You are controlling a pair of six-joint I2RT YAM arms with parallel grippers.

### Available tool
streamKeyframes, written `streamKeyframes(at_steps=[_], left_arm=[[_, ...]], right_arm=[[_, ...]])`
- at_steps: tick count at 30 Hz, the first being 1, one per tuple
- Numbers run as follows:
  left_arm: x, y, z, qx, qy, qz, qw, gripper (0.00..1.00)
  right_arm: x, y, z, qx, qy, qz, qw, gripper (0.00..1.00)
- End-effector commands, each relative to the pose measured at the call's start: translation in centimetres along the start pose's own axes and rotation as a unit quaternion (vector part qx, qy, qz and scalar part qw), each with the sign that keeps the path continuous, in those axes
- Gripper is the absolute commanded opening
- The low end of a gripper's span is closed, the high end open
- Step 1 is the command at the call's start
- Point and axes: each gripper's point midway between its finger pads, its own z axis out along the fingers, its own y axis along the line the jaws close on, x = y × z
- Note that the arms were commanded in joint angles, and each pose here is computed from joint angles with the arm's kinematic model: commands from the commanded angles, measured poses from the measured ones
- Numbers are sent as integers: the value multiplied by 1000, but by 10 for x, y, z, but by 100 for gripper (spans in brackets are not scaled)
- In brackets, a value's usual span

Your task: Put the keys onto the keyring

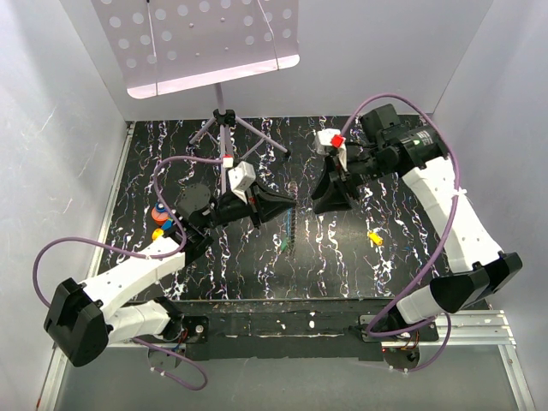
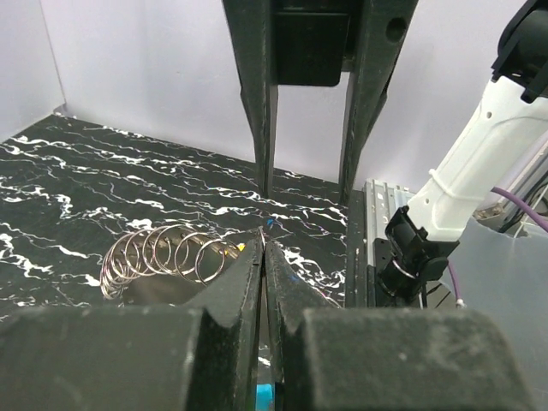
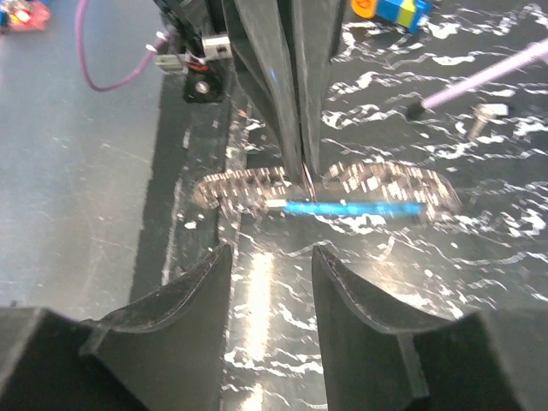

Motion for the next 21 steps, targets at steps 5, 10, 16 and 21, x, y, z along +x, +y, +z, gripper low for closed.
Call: streamKeyframes(at_steps=[5, 10, 16, 21], left_arm=[[-30, -7, -23, 41, -63, 75, 994, 0], [-24, -1, -33, 48, -61, 100, 992, 0], [-8, 3, -40, 63, -52, 142, 986, 0], [6, 7, -42, 69, -39, 144, 986, 0]], right_arm=[[46, -12, -56, 73, 33, 4, 997, 53], [83, -35, -79, 133, 80, -56, 986, 56], [191, -32, -56, 147, 149, -39, 977, 64], [221, -42, -58, 188, 118, 48, 974, 64]])
